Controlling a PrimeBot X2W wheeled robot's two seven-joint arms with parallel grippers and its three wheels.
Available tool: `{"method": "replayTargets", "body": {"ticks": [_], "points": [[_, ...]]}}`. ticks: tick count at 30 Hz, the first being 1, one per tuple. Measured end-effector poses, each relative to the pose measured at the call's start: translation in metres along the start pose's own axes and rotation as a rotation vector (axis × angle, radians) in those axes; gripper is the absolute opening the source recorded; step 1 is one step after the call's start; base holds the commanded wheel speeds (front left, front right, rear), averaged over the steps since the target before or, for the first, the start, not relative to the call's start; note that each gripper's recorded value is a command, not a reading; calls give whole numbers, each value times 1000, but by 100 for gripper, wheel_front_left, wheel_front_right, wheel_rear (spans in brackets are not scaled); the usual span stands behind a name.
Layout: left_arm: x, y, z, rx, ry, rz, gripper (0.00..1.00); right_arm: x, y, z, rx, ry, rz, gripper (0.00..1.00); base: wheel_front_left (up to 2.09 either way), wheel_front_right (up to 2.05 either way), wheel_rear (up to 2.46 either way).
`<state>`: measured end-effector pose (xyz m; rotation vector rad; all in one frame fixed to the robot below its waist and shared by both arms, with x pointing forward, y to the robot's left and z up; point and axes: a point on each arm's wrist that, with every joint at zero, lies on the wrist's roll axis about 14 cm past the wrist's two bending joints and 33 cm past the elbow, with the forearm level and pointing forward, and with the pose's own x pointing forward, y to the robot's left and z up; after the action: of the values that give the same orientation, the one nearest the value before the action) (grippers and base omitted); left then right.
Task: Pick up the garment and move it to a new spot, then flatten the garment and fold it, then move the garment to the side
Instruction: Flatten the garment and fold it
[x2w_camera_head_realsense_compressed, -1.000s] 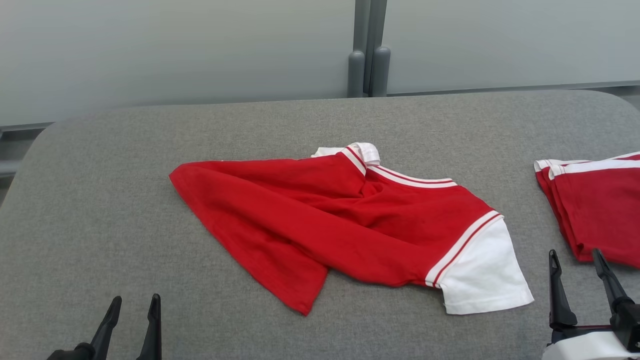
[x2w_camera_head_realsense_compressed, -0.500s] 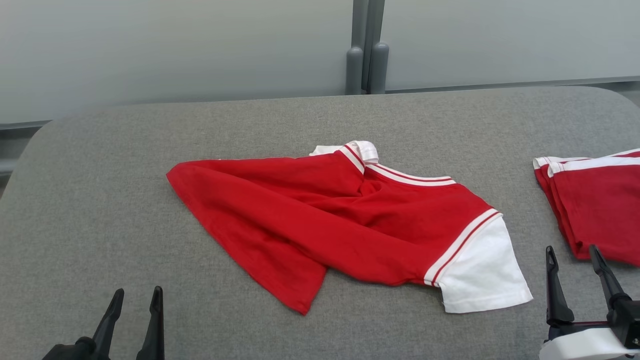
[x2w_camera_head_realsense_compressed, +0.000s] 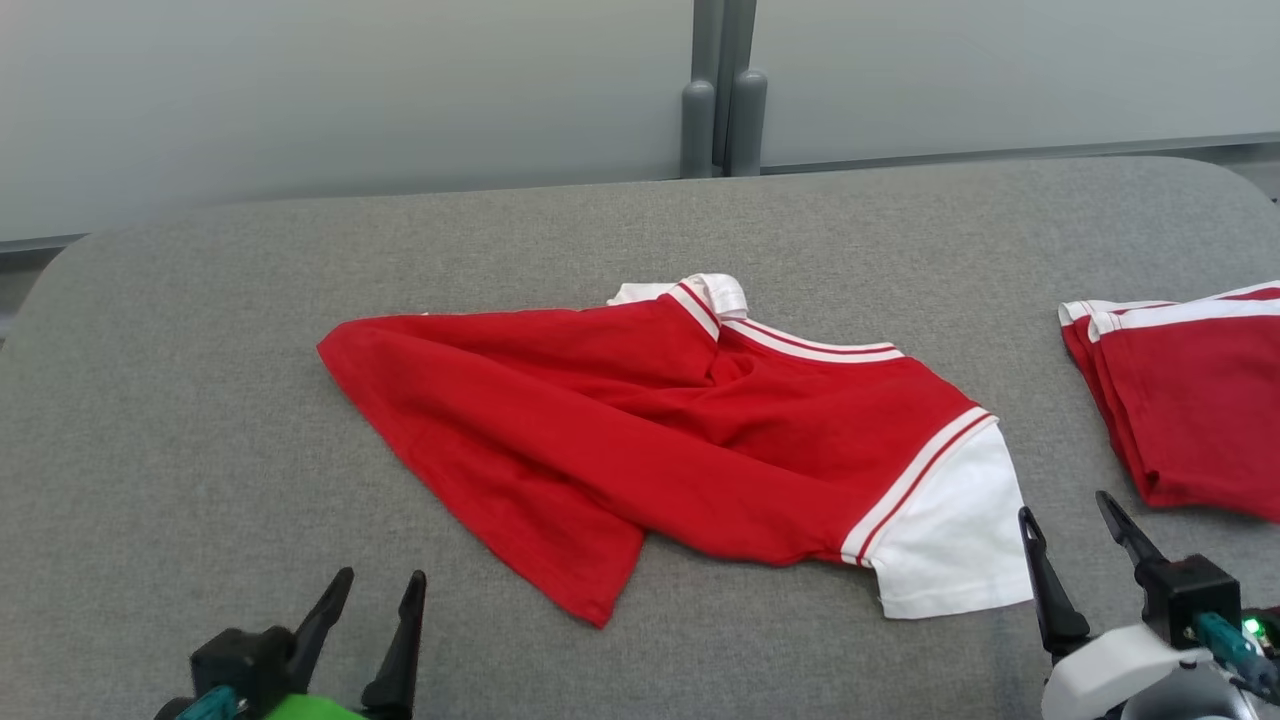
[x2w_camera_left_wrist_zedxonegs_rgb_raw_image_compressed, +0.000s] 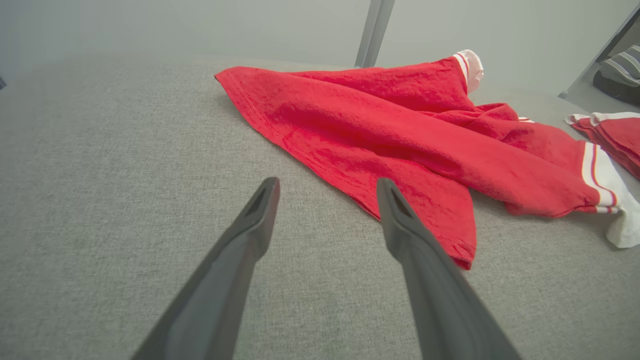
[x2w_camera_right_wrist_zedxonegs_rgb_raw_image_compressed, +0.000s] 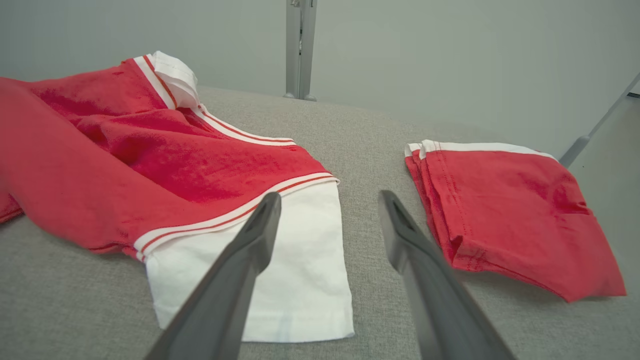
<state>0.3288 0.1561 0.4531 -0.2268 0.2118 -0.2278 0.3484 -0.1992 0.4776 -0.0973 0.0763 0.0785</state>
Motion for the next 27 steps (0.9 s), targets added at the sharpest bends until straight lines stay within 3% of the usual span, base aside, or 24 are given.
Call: {"method": "replayTargets", "body": {"ticks": [7,11,13,17,27], "points": [[9,-45,-22,14,277,-95,100,8,-3,-12,-65,262,84,100,0,0,0],[26,-71,-5,-32,297,-173,100,17,-6,-11,-110,366,107,100,0,0,0],[31,-78,-19,-26,391,-208,100,16,-7,-32,-145,505,123,100,0,0,0],[40,-82,-35,-16,485,-234,100,14,-1,-59,-140,647,160,100,0,0,0],[47,-80,-73,-43,627,-263,100,28,8,-98,-115,787,202,100,0,0,0]]}}
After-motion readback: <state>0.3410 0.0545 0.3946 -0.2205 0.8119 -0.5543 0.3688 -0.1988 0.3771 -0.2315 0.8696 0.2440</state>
